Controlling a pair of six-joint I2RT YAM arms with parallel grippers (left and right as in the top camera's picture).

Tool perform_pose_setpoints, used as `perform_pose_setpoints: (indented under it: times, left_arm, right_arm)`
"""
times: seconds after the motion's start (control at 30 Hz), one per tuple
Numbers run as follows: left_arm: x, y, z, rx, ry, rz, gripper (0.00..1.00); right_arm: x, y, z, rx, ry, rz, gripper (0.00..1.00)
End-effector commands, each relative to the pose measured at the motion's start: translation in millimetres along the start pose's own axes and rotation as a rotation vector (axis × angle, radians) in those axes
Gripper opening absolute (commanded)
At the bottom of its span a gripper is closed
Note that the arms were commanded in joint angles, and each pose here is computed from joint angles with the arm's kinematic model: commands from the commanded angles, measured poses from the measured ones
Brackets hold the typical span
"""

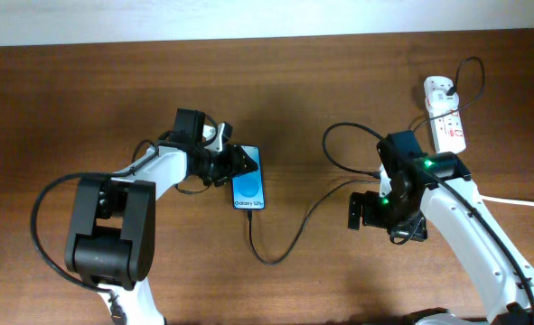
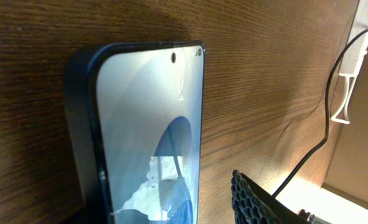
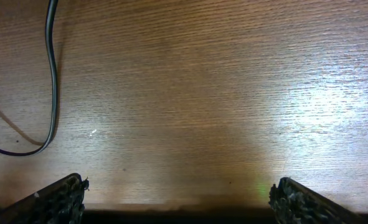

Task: Plug charger to phone and switch on socket
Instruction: 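Lower the plugged-in phone onto the table with the left gripper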

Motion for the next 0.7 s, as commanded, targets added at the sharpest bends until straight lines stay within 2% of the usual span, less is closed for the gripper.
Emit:
perform_pose_setpoints:
  times: [0.0,0.3,0.47,0.63,0.67]
  left_arm:
    - [-9.0,11.0,46.6,0.209,-0.07,-0.005,0.55]
    - [-10.0,10.9,47.1,0.212,-0.073,-0.001,0.66]
    - [-9.8,10.9,46.9,0.211,-0.073,-0.002,0.81]
    - [-9.3,10.9,46.8,0.21,-0.071,-0.004,0.92]
    - [-9.0,10.9,46.7,0.21,-0.07,-0.006,0.98]
  right_arm:
    - [-0.8,2.4,-1.4,-0.004,0.012,0.007,0.98]
    - [-1.5,2.4,-1.3,-0.002,0.012,0.011,0.98]
    - [-1.5,2.4,-1.1,-0.001,0.012,0.011,0.98]
    - [1.5,2.4,-0.2,0.003,0.01,-0.004,0.98]
    - [1.4,2.4,-0.3,0.003,0.01,-0.004,0.98]
Point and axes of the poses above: each gripper's point midway between its finger pads, its own y axis out along the fingers, its own z axis along the line the jaws close on, x = y × z, the point moved 5 cm from there along -y, back along the fingers, and after that the axes turned 4 degrees about -y, right-handed, at the moved point
